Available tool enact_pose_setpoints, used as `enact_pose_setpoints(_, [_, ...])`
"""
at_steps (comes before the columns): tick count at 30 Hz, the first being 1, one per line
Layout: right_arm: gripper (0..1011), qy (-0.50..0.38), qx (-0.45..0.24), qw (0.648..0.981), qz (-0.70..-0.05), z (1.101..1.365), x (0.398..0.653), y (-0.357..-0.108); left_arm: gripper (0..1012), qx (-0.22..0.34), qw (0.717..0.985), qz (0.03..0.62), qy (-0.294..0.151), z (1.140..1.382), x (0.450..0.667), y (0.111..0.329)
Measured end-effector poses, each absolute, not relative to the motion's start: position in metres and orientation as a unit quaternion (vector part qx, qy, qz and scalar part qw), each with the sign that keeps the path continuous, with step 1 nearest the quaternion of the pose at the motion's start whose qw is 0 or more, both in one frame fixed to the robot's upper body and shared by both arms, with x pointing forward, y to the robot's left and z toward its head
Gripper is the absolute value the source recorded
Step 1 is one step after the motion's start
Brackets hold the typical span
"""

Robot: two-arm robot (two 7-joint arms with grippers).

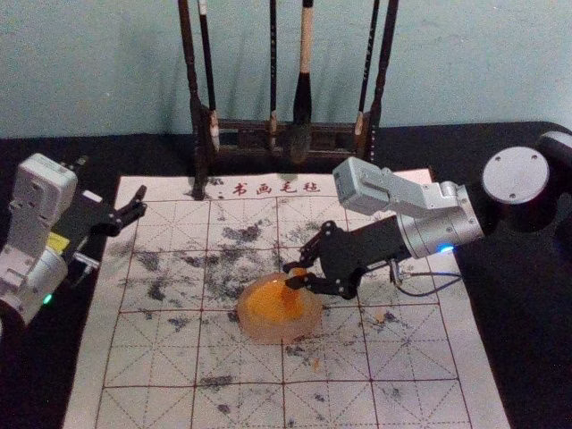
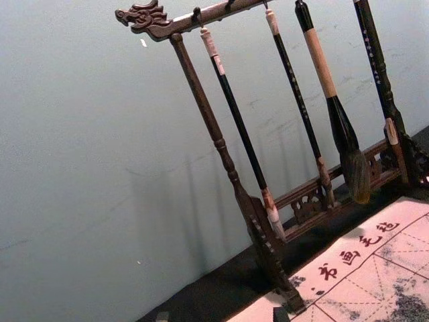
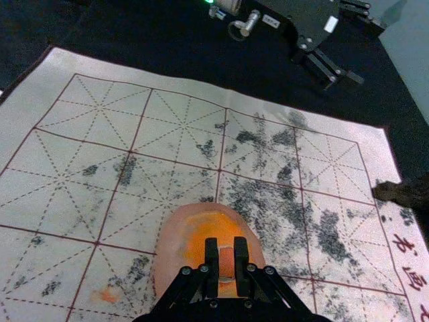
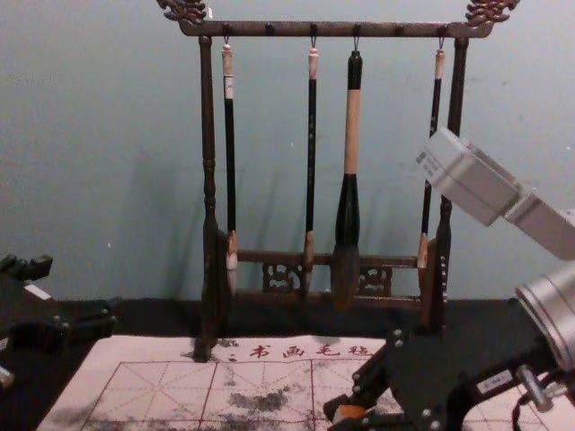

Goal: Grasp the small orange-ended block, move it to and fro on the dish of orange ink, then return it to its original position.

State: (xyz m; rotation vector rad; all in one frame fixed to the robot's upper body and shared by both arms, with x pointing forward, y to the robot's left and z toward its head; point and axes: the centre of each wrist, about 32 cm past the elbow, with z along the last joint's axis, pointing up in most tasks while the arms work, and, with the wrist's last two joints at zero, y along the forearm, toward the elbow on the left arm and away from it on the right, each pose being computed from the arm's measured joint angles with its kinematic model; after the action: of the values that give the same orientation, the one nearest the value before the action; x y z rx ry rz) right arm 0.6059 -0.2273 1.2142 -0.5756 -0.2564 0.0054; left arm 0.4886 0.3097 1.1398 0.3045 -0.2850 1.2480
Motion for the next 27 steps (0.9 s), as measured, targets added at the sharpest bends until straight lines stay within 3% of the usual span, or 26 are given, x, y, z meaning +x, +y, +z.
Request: enact_pose_setpoints(27, [132, -0.129, -0.272, 0.953, 0.034, 1.212, 0.601, -0.213, 1001, 0.142, 0.791, 0.580, -0.132, 1.140, 0.489, 0.310])
